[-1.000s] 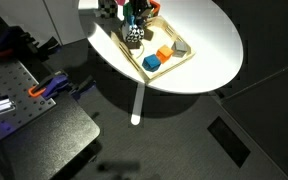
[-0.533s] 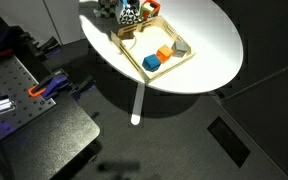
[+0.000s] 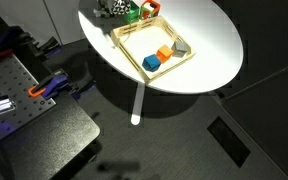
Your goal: Remove the square toy from the box and place it on the table.
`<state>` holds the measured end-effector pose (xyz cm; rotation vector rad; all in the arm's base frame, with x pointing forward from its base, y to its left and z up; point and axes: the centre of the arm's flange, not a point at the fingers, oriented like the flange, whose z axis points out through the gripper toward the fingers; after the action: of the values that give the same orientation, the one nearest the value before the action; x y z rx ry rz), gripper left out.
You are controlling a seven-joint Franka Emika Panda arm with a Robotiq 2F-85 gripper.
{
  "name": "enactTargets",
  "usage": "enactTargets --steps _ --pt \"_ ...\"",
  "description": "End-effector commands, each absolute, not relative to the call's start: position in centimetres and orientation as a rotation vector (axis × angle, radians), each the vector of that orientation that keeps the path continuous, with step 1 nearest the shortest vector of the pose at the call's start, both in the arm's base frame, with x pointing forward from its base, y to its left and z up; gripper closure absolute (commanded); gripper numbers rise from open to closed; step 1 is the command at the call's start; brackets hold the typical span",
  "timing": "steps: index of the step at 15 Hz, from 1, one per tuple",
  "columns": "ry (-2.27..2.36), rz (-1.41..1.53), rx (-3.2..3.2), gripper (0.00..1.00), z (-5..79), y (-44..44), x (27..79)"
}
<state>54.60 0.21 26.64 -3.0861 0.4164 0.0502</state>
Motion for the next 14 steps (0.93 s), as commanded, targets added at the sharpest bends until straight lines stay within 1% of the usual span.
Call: enactTargets --steps 1,2,3,4,5,10,12,14 --pt "0.413 0.058 -3.072 0.95 25.8 1.1 55.2" --pt "0.411 0.071 -3.078 0.95 25.4 1.3 55.3" --pt "0.409 0.086 -3.084 0.63 25.0 1.4 55.3" --pt "0.406 0.101 -3.087 0.61 24.7 1.3 55.3" --pt "0.407 0.112 -3.087 0.56 24.3 1.3 55.3" --pt "0.416 0.142 -3.088 0.14 23.6 0.8 55.2" --pt "0.437 0.154 -3.08 0.01 23.7 0.4 55.2" --pt "0.456 0.164 -3.07 0.0 24.1 -0.3 55.2"
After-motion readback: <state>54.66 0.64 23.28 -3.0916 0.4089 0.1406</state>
